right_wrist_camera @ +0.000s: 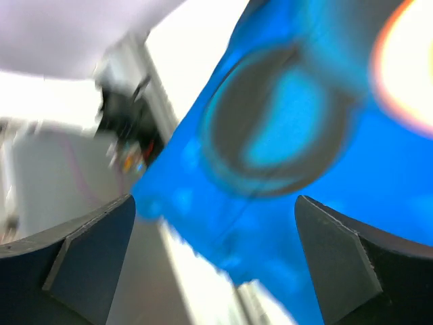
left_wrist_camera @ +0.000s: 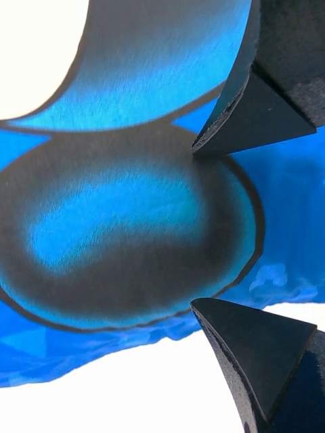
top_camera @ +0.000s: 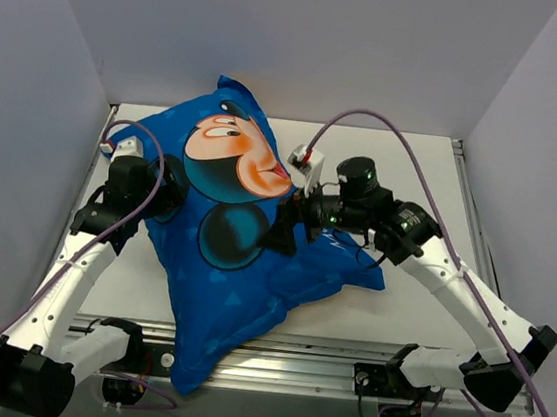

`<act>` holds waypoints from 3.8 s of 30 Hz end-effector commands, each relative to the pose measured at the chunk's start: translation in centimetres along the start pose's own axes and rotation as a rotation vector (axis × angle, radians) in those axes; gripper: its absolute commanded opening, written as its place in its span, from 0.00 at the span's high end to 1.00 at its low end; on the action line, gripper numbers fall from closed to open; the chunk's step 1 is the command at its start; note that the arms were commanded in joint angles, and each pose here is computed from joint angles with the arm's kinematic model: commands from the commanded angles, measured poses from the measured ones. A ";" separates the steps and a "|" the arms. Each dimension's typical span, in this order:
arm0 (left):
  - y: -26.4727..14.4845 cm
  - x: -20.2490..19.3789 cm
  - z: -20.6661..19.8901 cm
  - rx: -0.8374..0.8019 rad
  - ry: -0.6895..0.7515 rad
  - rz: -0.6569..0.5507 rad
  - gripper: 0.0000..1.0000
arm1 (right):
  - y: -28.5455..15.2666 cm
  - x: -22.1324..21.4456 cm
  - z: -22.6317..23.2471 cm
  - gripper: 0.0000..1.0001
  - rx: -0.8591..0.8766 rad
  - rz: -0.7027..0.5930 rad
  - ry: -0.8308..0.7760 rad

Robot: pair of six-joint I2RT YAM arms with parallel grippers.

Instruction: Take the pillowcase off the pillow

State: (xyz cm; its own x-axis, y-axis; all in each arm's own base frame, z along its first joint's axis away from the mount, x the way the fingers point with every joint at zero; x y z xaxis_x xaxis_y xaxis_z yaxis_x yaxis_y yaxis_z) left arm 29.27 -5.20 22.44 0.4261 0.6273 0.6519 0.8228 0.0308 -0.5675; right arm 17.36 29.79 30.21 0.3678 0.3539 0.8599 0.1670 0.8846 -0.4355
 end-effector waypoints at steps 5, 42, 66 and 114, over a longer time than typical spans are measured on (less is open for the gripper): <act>1.0 1.2 -0.4 0.009 0.036 0.037 0.06 | 2.3 2.8 -13.8 0.00 -0.265 0.011 0.196; 5.1 -12.8 -16.2 -0.380 0.005 0.388 0.06 | 0.1 14.2 -11.6 1.00 -0.147 -0.274 -0.021; -7.1 -6.8 -4.5 -0.277 -0.200 0.101 0.06 | 13.8 0.1 -3.0 1.00 0.083 0.027 0.090; 8.7 -2.7 -2.8 0.040 -0.151 0.048 0.06 | 4.8 -9.6 -13.7 0.10 -0.618 -0.010 0.252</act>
State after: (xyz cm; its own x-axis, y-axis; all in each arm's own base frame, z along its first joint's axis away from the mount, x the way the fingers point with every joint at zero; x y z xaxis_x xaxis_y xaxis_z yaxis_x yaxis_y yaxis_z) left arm 33.05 -10.75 16.45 0.4688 0.7420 0.4793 0.7461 -0.0422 -0.6645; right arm 24.85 24.40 17.87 0.5808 0.2128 0.7857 0.6306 0.4928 -0.5996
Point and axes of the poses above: each gripper's point midway between its finger pads, its own y axis out along the fingers, its own z axis along the line the jaws close on, x = y × z, the point moved 2 cm from there along -y, back along the fingers, and after that the axes turned 11 degrees about -y, right-handed, at the moved point
